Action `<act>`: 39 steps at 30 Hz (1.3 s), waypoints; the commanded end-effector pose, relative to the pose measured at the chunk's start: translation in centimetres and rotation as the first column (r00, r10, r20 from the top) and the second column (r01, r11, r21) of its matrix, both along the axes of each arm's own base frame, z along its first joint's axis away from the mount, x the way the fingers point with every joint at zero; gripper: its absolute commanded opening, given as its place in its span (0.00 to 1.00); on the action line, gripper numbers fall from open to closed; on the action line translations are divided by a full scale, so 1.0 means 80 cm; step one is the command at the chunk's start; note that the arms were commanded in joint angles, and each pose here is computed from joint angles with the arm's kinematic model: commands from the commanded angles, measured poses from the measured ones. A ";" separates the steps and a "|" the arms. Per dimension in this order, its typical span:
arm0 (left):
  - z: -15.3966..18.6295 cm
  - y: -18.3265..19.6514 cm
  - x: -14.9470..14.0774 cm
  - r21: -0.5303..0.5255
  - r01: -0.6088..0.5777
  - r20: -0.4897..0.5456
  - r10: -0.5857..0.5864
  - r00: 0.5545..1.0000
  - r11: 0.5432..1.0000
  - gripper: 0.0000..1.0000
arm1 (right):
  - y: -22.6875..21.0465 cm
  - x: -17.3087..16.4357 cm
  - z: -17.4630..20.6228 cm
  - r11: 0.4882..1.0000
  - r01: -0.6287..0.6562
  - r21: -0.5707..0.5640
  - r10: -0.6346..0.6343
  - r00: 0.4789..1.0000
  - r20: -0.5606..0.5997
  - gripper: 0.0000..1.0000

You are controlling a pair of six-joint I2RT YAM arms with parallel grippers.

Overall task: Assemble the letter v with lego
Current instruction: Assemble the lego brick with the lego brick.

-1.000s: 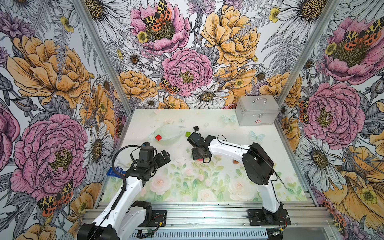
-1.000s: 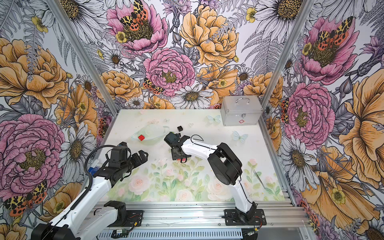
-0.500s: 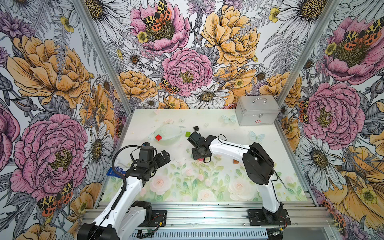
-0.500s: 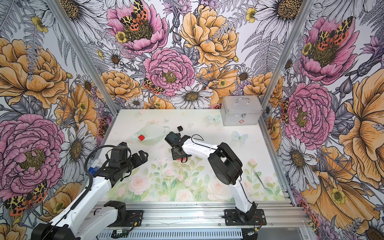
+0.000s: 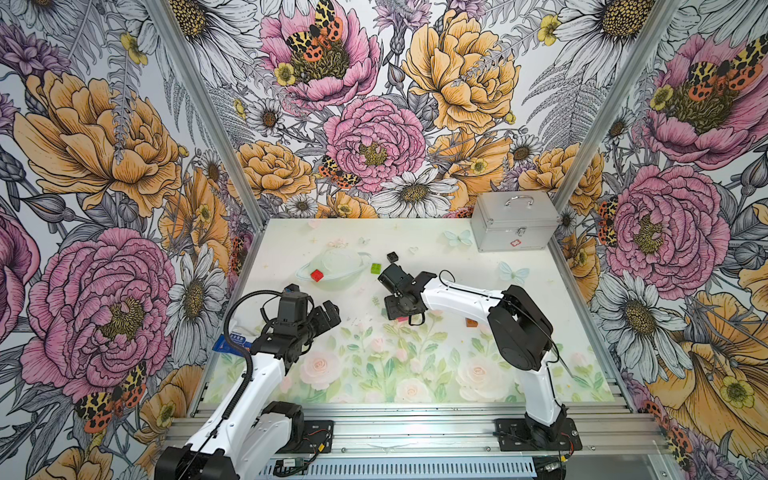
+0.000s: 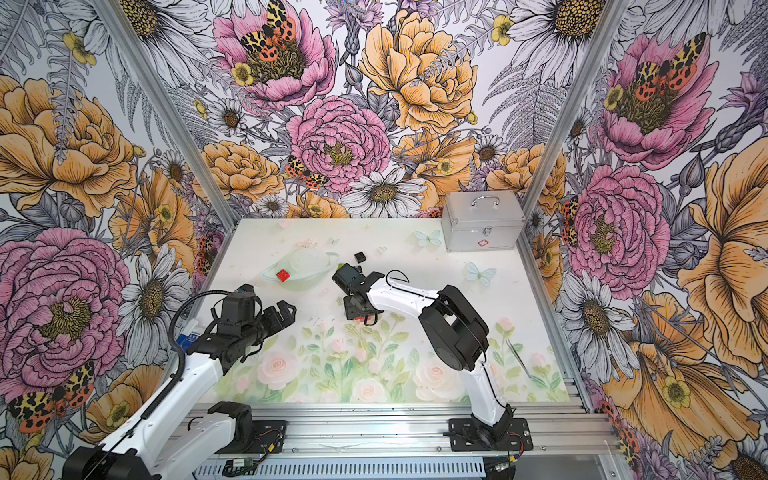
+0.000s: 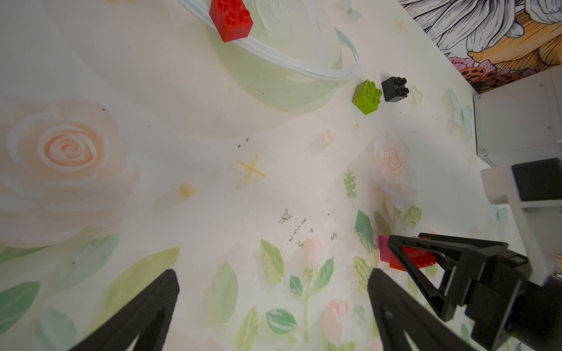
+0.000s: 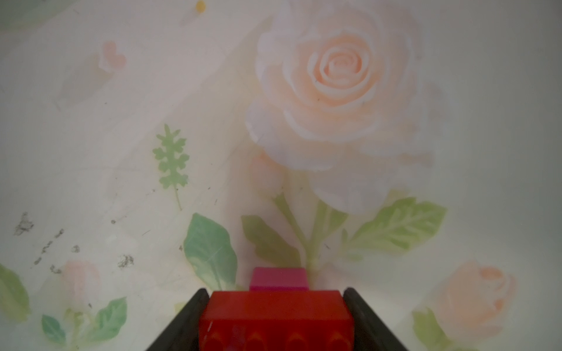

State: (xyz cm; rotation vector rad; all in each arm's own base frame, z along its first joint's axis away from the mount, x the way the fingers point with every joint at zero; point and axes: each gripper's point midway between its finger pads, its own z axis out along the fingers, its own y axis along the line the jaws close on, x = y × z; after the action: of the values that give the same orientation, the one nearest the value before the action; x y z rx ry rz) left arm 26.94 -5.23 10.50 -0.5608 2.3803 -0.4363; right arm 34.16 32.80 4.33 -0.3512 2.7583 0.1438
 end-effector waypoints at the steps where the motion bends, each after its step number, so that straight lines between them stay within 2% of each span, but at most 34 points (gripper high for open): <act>1: -0.006 0.006 -0.005 0.007 -0.017 -0.009 0.017 1.000 1.000 0.99 | -0.032 -0.025 -0.045 0.991 -0.003 -0.132 -0.009 0.996 -0.091 0.38; 6: -0.004 0.006 -0.005 0.007 -0.016 -0.007 0.016 1.000 1.000 0.99 | -0.044 -0.028 -0.048 0.980 0.025 -0.197 -0.038 0.997 -0.064 0.38; 9: -0.004 0.007 -0.005 0.008 -0.018 -0.007 0.018 1.000 1.000 0.99 | -0.041 -0.032 -0.050 0.981 -0.014 -0.191 -0.002 0.997 -0.082 0.38; 11: -0.005 0.007 -0.005 0.008 -0.019 -0.008 0.019 1.000 1.000 0.99 | -0.036 -0.036 -0.054 0.983 -0.043 -0.176 0.025 0.994 -0.107 0.38; 14: -0.004 0.006 -0.005 0.007 -0.017 -0.007 0.017 1.000 1.000 0.99 | -0.021 -0.046 -0.061 0.993 -0.082 -0.082 0.069 0.985 -0.159 0.38; 16: -0.005 0.007 -0.006 0.009 -0.019 -0.008 0.019 1.000 1.000 0.99 | -0.021 -0.046 -0.064 0.994 -0.075 -0.083 0.061 0.985 -0.162 0.38; 20: -0.005 0.007 -0.006 0.010 -0.020 -0.007 0.020 1.000 1.000 0.99 | -0.030 -0.050 -0.073 0.992 -0.064 -0.106 0.045 0.984 -0.174 0.38; 23: -0.005 0.007 -0.006 0.011 -0.020 -0.007 0.020 1.000 1.000 0.99 | -0.052 -0.049 -0.076 0.980 -0.043 -0.192 0.010 0.986 -0.168 0.38; 27: -0.005 0.008 -0.005 0.013 -0.020 -0.007 0.020 1.000 1.000 0.99 | -0.064 -0.048 -0.077 0.968 -0.066 -0.241 0.031 0.989 -0.147 0.39; 28: -0.005 0.008 -0.005 0.013 -0.022 -0.007 0.022 1.000 1.000 0.99 | -0.062 -0.050 -0.079 0.970 -0.090 -0.225 0.056 0.986 -0.154 0.39; 31: -0.003 0.007 -0.004 0.011 -0.018 -0.003 0.018 1.000 1.000 0.99 | -0.040 -0.057 -0.084 0.988 -0.141 -0.062 0.127 0.975 -0.183 0.38; 32: -0.003 0.007 -0.004 0.012 -0.018 -0.003 0.018 1.000 1.000 0.99 | -0.037 -0.060 -0.082 0.988 -0.148 -0.044 0.138 0.973 -0.185 0.37; 37: -0.003 0.008 -0.004 0.015 -0.023 -0.005 0.023 1.000 1.000 0.99 | -0.032 -0.062 -0.073 0.988 -0.157 -0.015 0.151 0.970 -0.188 0.38; 39: -0.002 0.007 -0.003 0.013 -0.019 -0.005 0.020 1.000 1.000 0.99 | -0.037 -0.058 -0.065 0.988 -0.145 -0.049 0.134 0.974 -0.183 0.38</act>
State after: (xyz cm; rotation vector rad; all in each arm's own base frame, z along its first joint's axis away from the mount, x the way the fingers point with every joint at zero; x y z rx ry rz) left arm 26.87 -5.22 10.53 -0.5608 2.3803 -0.4363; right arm 33.65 32.84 4.12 -0.5050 2.6977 0.2610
